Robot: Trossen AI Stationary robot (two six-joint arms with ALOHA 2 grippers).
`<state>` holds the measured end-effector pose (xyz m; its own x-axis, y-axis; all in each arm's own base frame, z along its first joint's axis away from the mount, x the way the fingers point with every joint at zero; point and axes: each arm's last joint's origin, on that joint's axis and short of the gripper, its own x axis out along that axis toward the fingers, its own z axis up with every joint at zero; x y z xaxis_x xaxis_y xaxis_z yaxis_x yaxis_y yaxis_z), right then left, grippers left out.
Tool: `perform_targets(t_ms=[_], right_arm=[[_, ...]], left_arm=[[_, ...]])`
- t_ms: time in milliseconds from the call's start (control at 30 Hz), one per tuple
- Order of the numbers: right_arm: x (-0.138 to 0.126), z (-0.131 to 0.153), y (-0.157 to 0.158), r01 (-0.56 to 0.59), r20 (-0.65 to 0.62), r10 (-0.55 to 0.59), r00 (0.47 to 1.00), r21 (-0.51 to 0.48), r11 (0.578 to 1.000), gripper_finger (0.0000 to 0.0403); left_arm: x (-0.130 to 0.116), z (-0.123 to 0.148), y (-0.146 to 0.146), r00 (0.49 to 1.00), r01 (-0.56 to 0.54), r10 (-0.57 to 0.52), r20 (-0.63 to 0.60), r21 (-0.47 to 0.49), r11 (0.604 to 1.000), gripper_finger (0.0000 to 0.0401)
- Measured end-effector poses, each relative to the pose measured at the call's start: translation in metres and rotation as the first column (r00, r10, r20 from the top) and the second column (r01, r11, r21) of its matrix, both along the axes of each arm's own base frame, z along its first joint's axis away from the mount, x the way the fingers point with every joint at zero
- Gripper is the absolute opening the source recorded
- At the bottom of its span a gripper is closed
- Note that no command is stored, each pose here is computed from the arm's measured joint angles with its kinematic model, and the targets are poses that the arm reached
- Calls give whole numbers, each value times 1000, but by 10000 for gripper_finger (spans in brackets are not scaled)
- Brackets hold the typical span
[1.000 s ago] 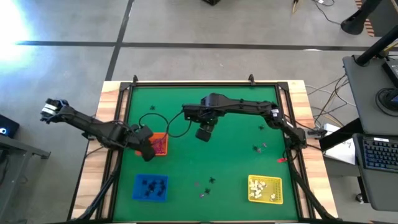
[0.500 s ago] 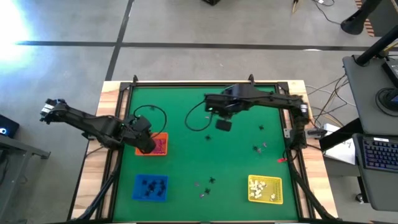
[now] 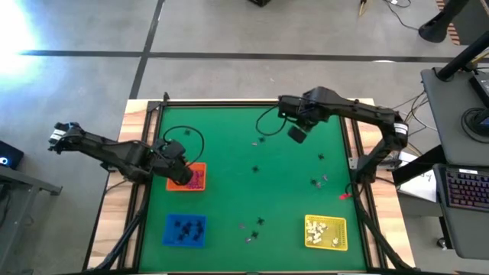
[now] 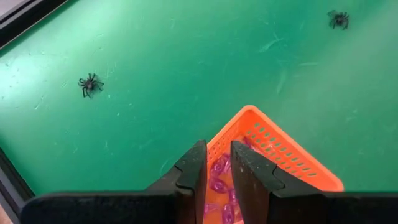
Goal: Sort Halloween decoration
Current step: Put the black spider toy into the blue bin
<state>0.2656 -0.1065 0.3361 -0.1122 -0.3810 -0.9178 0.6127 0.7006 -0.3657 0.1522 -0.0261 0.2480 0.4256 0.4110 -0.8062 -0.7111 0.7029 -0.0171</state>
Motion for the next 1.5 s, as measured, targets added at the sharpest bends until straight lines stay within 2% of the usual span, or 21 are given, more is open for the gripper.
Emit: perform_targets(t_ms=[133,233,367,433,567,633,767,967,1200,1333,1500], right_arm=[[-12,-30,-30,113,-11,-113,994,12,994,132],[-20,-57,-56,193,70,-203,977,121,974,144],[-36,-93,-84,299,177,-346,921,246,922,149],[-43,-106,-93,364,198,-418,887,258,895,151],[-51,-121,-104,425,266,-502,823,298,855,156],[-53,-126,-107,430,293,-523,801,327,842,159],[-59,-138,-105,471,270,-567,778,346,811,167],[-63,-158,-105,513,277,-609,743,349,784,180],[-61,-179,-108,557,230,-636,737,326,764,183],[-57,-186,-114,579,201,-635,746,277,767,183],[-54,-195,-118,576,172,-631,757,280,768,173]], left_arm=[[2,4,0,1000,1,-1,23,-5,1000,54],[4,7,-1,999,2,-2,43,-10,1000,54],[5,9,-1,998,3,-2,65,-16,1000,54],[6,9,-2,997,6,-4,77,-18,1000,54],[7,9,-2,997,6,-5,78,-19,1000,54],[7,9,-2,997,7,-5,78,-19,1000,54],[7,9,-2,997,10,-8,77,-17,1000,54],[7,9,-2,997,47,-47,60,5,999,54],[7,9,-2,997,50,-51,58,7,999,54],[7,9,-2,997,50,-51,58,7,999,54],[7,9,-2,997,48,-49,59,5,999,54]])
